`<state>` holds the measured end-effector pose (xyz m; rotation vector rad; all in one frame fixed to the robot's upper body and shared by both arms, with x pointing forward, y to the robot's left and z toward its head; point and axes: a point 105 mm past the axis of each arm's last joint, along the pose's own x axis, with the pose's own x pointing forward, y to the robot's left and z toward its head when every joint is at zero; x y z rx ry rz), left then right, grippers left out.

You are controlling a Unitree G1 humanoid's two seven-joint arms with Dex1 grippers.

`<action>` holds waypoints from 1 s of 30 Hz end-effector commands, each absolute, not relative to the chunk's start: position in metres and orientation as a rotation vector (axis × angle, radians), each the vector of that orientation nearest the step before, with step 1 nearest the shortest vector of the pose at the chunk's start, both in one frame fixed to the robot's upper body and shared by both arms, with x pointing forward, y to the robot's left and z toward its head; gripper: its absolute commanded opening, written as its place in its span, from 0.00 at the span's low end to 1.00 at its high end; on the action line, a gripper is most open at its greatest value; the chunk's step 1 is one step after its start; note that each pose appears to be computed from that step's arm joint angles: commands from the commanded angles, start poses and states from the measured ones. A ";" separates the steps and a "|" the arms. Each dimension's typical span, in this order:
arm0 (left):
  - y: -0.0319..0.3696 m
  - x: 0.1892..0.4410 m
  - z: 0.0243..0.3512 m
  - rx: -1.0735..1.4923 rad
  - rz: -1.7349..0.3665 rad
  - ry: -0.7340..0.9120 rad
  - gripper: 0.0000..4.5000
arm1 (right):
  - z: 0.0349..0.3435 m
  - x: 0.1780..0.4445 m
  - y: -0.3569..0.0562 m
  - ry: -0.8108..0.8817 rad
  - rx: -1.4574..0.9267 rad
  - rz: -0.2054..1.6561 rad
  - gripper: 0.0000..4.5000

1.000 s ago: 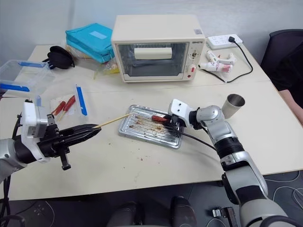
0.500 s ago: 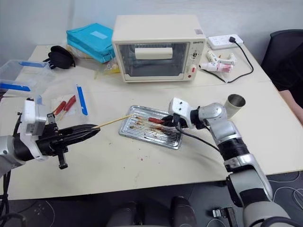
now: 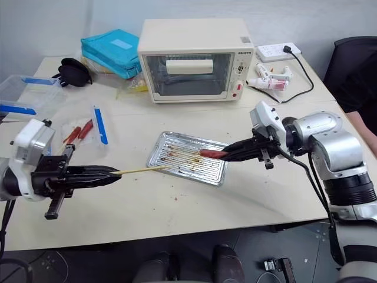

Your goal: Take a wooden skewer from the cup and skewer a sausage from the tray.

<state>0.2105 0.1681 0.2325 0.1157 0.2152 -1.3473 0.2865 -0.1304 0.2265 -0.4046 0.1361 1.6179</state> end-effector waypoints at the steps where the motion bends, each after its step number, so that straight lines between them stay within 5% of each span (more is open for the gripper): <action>1: 0.165 0.212 0.239 0.170 -1.365 0.186 0.00 | 0.236 0.269 -0.129 0.117 -0.413 1.705 0.06; 12: 0.158 0.217 0.240 0.206 -1.406 0.175 0.00 | 0.237 0.247 -0.116 0.114 -0.406 1.781 0.06; 30: 0.152 0.215 0.242 0.232 -1.441 0.166 0.00 | 0.224 0.256 -0.109 0.116 -0.399 1.760 0.06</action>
